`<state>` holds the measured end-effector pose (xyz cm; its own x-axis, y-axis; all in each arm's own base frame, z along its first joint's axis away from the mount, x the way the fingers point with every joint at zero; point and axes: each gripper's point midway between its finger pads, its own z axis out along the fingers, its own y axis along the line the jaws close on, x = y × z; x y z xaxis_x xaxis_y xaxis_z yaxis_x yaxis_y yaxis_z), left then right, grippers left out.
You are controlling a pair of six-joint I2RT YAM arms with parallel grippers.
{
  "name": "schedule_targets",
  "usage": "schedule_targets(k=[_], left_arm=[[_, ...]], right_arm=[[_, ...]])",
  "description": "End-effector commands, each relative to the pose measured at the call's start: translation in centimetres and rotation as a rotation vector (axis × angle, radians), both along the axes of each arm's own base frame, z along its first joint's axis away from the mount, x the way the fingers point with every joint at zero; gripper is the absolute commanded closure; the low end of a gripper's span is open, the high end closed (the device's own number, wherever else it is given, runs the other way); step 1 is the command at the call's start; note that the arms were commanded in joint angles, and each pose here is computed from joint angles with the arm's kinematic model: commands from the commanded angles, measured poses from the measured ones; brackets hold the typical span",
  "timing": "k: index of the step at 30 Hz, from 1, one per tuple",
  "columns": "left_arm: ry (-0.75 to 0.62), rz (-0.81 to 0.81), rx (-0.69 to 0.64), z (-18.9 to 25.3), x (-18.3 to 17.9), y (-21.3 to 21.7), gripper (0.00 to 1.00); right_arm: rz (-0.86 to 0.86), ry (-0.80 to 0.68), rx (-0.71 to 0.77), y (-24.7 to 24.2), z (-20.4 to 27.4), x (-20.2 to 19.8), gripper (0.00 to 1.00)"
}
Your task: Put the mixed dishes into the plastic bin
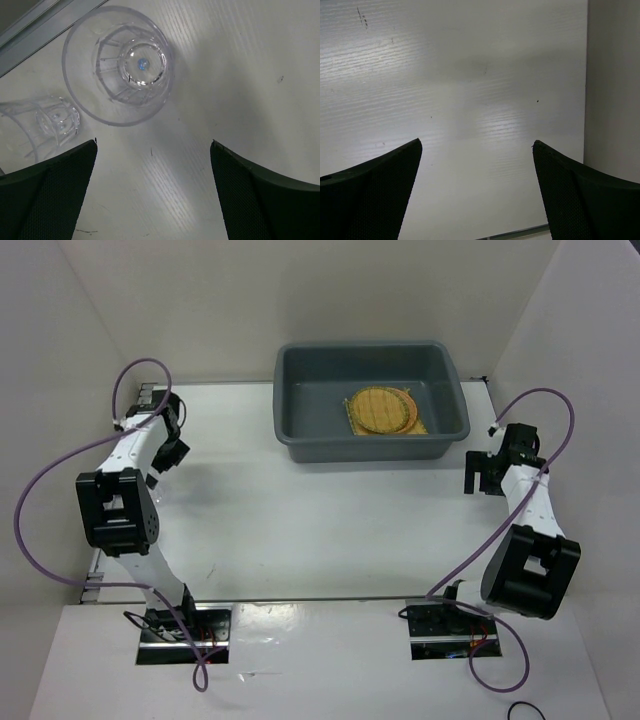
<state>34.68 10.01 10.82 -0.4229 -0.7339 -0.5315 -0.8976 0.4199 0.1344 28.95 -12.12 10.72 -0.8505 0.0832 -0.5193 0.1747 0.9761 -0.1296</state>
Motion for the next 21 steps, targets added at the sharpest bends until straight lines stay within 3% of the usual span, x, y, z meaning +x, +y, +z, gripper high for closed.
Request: schedule_targets(k=[1, 14, 17, 21], left_arm=[[-0.055, -0.012, -0.011, 0.5, 2.0, 1.0, 0.0], [-0.019, -0.016, -0.09, -4.5, 2.5, 3.9, 0.0], [-0.022, -0.027, -0.086, -3.7, 2.9, 4.0, 0.0], [-0.129, -0.076, -0.13, -0.4, 4.3, 2.5, 0.0]], right_arm=[[0.015, 0.013, 0.006, 0.2, -0.7, 0.2, 0.05], [0.015, 0.042, 0.017, 0.2, -1.4, 0.0, 0.02], [0.015, 0.05, 0.02, 0.3, -1.6, 0.0, 0.02], [0.02, 0.047, 0.027, 0.4, -1.6, 0.1, 0.02]])
